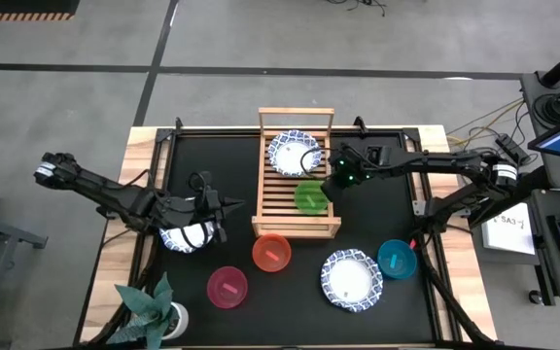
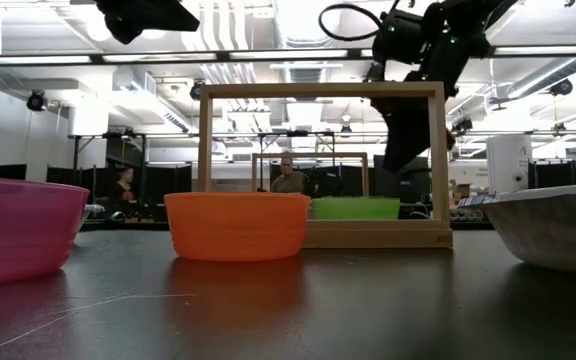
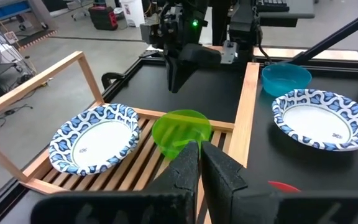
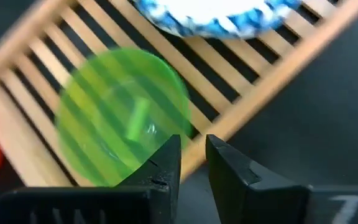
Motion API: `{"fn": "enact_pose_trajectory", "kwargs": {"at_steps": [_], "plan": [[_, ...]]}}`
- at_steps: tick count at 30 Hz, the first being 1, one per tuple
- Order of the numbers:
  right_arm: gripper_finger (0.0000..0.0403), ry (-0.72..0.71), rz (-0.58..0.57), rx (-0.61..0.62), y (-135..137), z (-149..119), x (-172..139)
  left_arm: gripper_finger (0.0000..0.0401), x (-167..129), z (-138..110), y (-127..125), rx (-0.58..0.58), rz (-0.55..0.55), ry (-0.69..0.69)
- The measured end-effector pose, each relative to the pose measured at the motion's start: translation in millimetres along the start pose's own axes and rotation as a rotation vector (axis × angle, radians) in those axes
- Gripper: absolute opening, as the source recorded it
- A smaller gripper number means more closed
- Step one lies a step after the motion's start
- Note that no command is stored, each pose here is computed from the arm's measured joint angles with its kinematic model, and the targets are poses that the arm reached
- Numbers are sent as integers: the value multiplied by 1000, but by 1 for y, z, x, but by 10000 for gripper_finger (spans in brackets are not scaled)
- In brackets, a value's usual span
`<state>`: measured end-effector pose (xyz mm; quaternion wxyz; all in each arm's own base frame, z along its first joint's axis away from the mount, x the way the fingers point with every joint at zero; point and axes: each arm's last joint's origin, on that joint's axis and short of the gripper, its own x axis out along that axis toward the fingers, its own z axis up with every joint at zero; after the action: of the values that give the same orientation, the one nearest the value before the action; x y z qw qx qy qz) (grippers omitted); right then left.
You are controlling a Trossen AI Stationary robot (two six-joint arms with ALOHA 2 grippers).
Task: Place and stack bowls onto a shelf
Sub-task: Put the green bowl on the shelf, then stack the left white bowl on top of the white bowl on the shelf
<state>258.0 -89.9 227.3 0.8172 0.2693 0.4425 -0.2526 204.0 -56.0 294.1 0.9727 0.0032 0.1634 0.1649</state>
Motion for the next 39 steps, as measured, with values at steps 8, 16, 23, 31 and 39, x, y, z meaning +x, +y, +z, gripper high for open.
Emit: {"fn": "enact_pose_trajectory", "kwargs": {"at_steps": [8,16,23,31,39], "plan": [[13,122,-78,-36,-9,-19,26,0,-2,0,-3,-18,-15,0],[9,84,-39,-69,-5,-19,53,0,-2,0,-3,-25,-15,-1],[9,-24,130,-169,12,-8,67,0,-2,0,-3,-27,-15,-3],[9,-67,51,-222,8,-6,50,0,-2,0,-3,-51,-18,-7],[9,-174,24,-253,13,-12,-1,0,-2,-1,-3,-73,-25,4]]}}
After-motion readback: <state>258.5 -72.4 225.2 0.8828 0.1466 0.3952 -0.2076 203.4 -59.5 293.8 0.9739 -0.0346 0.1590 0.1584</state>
